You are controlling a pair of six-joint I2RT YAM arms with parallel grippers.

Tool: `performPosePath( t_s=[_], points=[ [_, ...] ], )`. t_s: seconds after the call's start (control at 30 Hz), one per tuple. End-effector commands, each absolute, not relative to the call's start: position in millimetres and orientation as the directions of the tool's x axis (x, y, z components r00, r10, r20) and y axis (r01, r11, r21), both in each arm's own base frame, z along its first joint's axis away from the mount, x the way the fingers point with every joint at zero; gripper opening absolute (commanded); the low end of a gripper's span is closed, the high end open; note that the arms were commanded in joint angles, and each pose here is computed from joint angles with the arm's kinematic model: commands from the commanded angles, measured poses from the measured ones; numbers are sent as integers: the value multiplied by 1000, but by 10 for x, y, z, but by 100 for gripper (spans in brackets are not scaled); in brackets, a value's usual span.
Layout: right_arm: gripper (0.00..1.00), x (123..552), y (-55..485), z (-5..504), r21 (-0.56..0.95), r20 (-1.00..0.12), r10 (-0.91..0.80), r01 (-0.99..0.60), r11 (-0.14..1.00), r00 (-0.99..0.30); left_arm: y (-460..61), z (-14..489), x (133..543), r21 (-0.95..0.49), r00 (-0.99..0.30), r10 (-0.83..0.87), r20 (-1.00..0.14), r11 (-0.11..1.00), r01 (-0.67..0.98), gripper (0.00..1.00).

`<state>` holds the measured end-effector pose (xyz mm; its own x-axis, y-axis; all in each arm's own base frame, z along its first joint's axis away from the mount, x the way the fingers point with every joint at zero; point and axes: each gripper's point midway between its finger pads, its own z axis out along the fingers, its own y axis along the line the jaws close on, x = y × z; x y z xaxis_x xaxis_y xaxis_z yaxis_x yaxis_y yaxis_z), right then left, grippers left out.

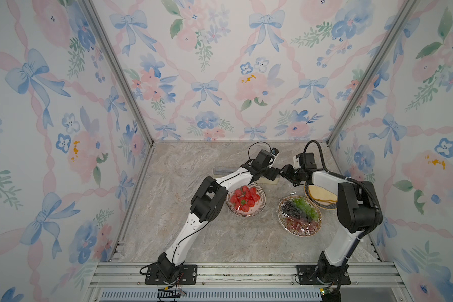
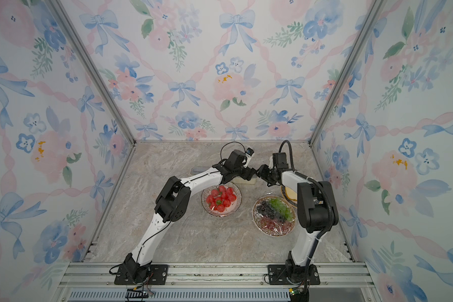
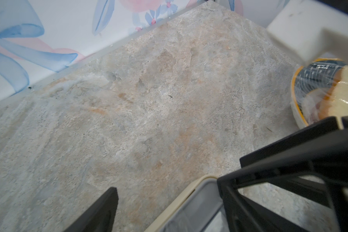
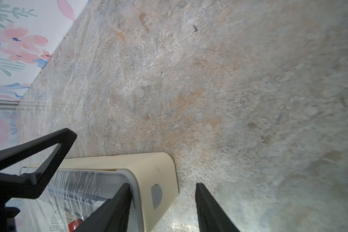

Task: Wrap the plate with plastic wrap
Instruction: Tear off the plastic wrap from the plastic wrap cutting box.

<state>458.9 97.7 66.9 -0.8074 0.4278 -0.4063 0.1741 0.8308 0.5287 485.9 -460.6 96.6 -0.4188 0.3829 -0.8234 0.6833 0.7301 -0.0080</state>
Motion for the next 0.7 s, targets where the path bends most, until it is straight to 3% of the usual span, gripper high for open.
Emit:
performPosePath(
  t_s=[0.0,0.67],
  points=[
    [53,4364,865,314,411,-335,391,241,879,-857,-4464,759,4810,46,-440,461,-771,729,682,84],
    [52,4292,776,258,355,-324,369,249,901,-871,-3831,808,4976,80,-492,452,-744,791,606,84]
  ],
)
